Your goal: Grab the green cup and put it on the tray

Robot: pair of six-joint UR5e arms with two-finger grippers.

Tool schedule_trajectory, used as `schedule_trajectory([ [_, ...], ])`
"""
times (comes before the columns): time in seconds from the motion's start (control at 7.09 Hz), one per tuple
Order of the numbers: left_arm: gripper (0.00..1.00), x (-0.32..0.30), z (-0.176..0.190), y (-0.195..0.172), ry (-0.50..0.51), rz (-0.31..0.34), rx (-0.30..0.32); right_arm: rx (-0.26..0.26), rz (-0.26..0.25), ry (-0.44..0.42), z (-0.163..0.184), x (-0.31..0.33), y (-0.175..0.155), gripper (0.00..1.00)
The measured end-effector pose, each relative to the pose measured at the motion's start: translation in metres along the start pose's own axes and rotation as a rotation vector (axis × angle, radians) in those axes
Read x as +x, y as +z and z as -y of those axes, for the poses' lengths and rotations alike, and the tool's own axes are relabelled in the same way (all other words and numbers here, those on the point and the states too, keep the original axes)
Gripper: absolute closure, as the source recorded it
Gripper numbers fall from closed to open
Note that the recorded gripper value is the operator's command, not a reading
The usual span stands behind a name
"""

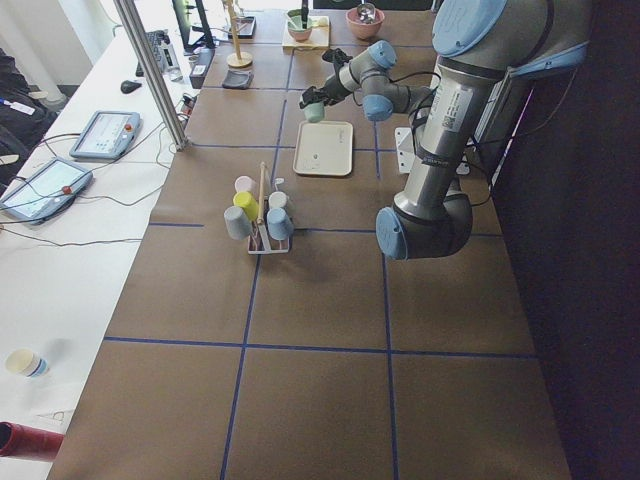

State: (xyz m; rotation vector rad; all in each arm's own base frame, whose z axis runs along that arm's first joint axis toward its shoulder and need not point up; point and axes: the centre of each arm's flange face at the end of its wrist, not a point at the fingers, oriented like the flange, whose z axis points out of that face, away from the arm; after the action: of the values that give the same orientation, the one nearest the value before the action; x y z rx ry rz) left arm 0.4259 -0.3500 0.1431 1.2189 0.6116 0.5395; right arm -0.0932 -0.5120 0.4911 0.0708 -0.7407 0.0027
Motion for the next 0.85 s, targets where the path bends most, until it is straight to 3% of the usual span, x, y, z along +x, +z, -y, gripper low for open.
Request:
schedule_trajectory([
  [0.42, 0.69, 0.032, -0.028, 0.047, -0.159, -0.091, 0.219, -0.003, -0.001, 0.003, 0.0, 0.001, 0.001, 0.0],
  [0.85, 0.69, 0.058, -0.054, 0.076, -0.276, -0.166, 0.327, -0.005, -0.002, 0.004, 0.0, 0.002, 0.003, 0.0],
])
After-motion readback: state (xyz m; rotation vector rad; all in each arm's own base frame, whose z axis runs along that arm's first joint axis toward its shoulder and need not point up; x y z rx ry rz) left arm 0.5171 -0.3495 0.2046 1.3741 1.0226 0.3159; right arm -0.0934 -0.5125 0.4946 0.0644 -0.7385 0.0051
